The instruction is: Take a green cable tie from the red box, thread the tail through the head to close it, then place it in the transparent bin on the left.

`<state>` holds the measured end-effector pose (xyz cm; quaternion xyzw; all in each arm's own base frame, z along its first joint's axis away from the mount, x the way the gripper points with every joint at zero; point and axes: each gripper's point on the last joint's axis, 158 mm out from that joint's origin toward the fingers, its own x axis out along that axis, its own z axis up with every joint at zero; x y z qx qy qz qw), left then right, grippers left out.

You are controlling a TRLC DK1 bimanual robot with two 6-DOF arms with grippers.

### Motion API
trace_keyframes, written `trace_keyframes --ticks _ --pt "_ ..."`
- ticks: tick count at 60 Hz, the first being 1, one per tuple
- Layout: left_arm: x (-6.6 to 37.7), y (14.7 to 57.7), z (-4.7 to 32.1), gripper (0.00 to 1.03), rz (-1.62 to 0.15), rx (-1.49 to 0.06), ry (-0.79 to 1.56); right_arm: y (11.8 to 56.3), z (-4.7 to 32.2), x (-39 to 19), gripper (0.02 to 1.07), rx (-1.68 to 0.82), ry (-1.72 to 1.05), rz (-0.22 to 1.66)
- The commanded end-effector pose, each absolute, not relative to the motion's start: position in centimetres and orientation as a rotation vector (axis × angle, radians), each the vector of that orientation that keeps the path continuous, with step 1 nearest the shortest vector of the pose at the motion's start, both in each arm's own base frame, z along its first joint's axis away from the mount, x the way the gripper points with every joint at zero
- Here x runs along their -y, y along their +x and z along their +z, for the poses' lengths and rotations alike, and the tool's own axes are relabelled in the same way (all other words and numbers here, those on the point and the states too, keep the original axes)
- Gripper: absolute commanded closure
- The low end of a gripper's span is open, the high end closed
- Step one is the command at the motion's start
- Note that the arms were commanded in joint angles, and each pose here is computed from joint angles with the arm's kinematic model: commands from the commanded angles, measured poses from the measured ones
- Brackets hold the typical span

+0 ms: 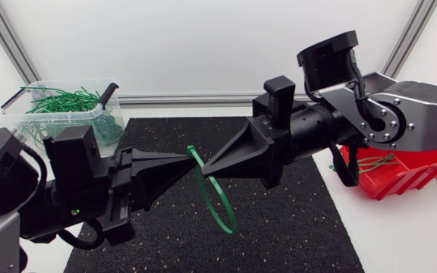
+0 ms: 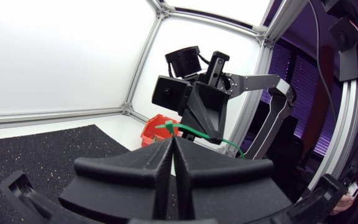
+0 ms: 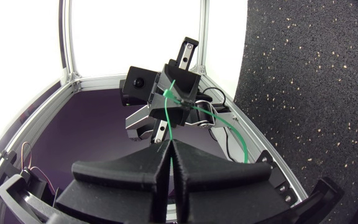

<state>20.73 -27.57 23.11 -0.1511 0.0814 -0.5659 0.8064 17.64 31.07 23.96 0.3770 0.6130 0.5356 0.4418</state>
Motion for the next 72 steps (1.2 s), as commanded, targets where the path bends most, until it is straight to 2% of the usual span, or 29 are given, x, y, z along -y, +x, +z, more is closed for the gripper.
trace_keyframes --ticks 1,12,29,35,44,72 --pt "27.9 19.0 23.7 1.0 -1.253 -0.114 -0.283 17.7 23.9 -31.2 1.01 -1.539 0.952 1.304" --pt "28.2 17.8 24.0 1.0 -1.268 -0.085 -0.258 18.1 23.9 -31.1 1.01 -1.546 0.965 1.289" --pt "29.7 16.6 21.9 1.0 -1.29 -0.097 -0.149 17.7 24.4 -31.0 1.01 -1.528 0.957 1.302" --pt "29.6 16.5 22.3 1.0 -1.289 -0.084 -0.15 18.1 23.3 -31.4 0.92 -1.573 0.973 1.271" --pt "29.4 16.8 22.3 1.0 -1.274 -0.069 -0.126 17.9 23.2 -31.5 0.69 -1.566 0.959 1.29" --pt "26.9 18.3 21.5 1.0 -1.166 0.024 0.155 21.0 26.2 -30.0 0.69 -1.271 0.843 1.414"
